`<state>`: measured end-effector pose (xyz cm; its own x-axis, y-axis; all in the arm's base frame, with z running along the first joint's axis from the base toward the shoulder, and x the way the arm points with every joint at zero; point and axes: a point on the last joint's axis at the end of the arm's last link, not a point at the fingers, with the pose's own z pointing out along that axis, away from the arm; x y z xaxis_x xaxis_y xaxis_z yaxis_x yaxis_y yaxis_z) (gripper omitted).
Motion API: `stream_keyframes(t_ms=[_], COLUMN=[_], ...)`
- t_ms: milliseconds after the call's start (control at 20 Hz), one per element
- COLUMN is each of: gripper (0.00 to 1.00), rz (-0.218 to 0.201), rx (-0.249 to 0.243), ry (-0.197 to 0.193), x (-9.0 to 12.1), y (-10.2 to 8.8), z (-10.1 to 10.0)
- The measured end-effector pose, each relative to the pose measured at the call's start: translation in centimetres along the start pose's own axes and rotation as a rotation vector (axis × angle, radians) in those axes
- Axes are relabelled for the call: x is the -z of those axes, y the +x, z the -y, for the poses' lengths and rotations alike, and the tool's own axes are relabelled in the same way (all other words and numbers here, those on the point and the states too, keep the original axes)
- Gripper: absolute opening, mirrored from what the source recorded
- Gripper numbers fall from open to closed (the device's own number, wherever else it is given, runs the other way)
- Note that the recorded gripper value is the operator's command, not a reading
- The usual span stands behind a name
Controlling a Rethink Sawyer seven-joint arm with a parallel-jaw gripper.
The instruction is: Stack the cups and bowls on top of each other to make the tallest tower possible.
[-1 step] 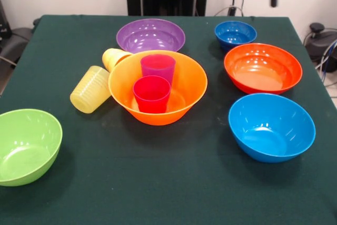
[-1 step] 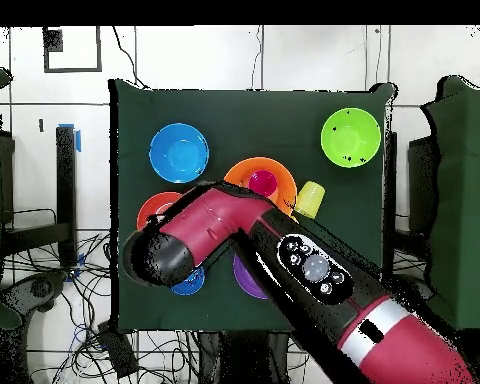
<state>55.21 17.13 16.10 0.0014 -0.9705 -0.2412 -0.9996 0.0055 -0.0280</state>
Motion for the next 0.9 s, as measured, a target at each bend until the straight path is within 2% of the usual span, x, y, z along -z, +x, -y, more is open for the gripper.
stream_keyframes(t_ms=[50,150,200,250,400,500,550,600,800,900], gripper=[1.00,1.00,1.00,1.00,1.00,1.00,1.00,1.00,1.00,1.00], rz=[0.007,0.013,0.021,0.026,0.028,0.030,0.035,0.040,0.064,0.083], rx=[0.091,0.184,0.354,0.443,0.660,0.782,0.867,0.910,0.998,0.999], ry=[0.012,0.024,0.049,0.060,0.087,0.095,0.096,0.096,0.086,0.075], x=[0.1,0.2,0.5,0.5,0.6,0.4,0.1,-0.2,-1.2,-1.9], y=[-0.6,-1.1,-1.8,-2.1,-2.7,-2.9,-2.9,-2.9,-2.7,-2.6], z=[0.1,0.3,0.5,0.7,1.0,1.1,1.1,1.1,0.7,0.4])
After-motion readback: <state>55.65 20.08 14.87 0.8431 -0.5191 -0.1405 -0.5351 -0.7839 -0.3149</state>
